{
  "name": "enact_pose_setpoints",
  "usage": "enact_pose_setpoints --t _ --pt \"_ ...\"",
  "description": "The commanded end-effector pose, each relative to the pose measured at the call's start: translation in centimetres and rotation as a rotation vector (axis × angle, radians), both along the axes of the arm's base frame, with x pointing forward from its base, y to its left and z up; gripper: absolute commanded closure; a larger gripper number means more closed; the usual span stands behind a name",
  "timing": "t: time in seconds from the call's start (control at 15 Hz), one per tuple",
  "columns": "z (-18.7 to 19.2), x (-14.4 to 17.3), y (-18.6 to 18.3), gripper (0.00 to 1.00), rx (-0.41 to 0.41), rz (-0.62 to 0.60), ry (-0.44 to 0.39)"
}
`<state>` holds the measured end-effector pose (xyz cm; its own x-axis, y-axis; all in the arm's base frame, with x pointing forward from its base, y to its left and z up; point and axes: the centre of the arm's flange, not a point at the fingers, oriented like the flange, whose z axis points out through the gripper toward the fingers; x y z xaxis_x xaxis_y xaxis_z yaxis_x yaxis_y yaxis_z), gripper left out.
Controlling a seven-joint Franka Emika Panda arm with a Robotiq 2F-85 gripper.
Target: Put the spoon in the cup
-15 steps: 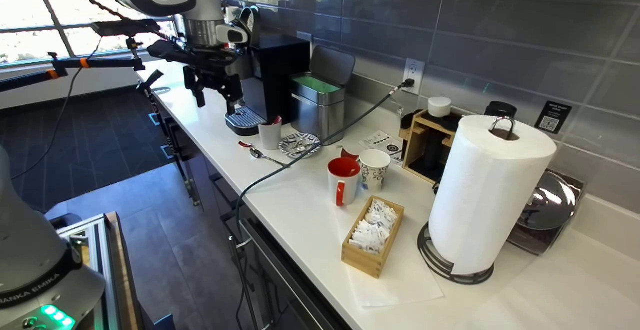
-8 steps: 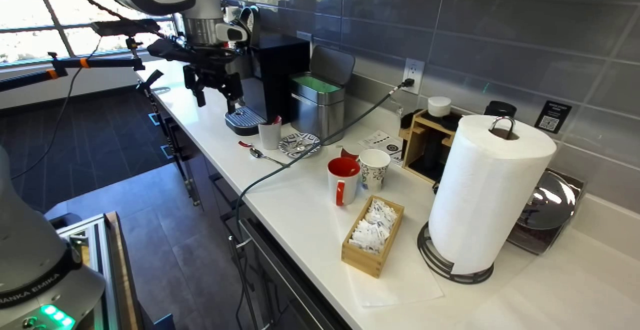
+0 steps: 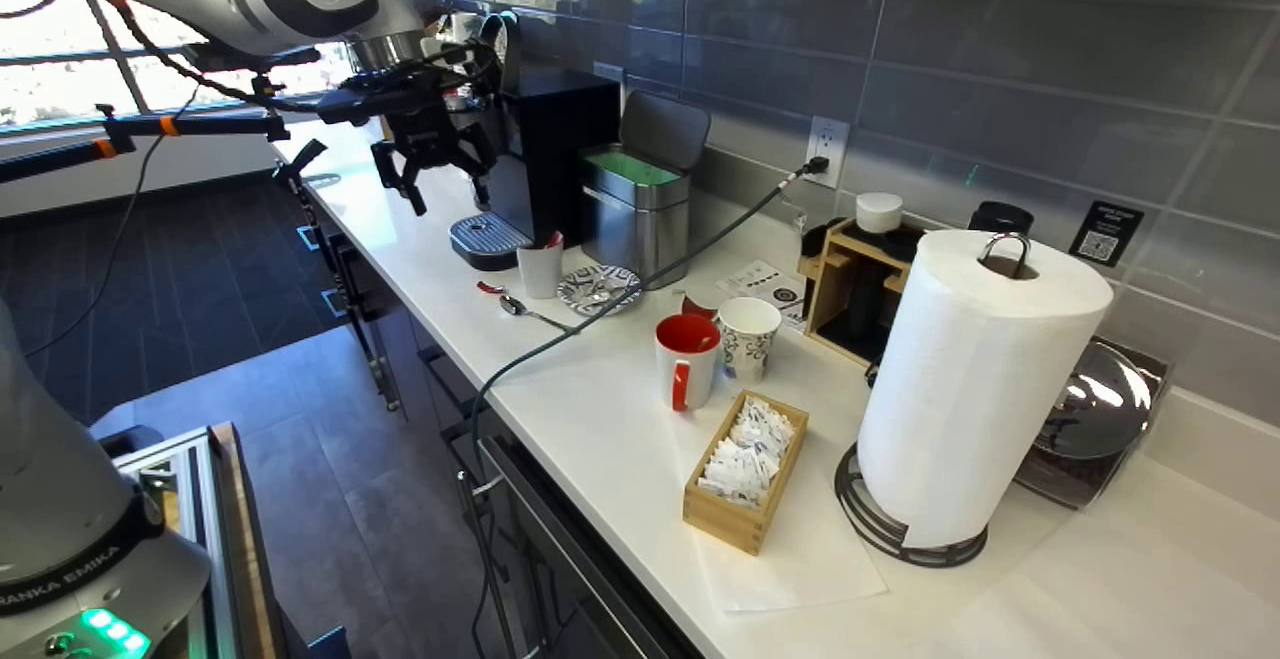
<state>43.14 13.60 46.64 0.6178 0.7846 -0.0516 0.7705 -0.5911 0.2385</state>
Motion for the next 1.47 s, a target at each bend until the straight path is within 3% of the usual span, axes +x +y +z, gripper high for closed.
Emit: enact_pose_setpoints --t 0.0,0.4,0.8,0.87,1.2,1.4 --pt "-3.1 4.5 1.1 0.0 -0.057 0.194 -0.018" --pt "-8.8 10.1 1.4 0.0 -0.062 0.509 0.052" --pt "-14.4 9.9 0.1 0.0 -0.101 0.79 0.239" --pt "-13.8 9.6 0.3 0.0 -0.085 0.707 0.188" --pt "-13.9 9.8 0.3 0.0 -0.085 0.713 0.19" --pt "-16.3 9.3 -0.4 0.0 -0.062 0.734 0.243"
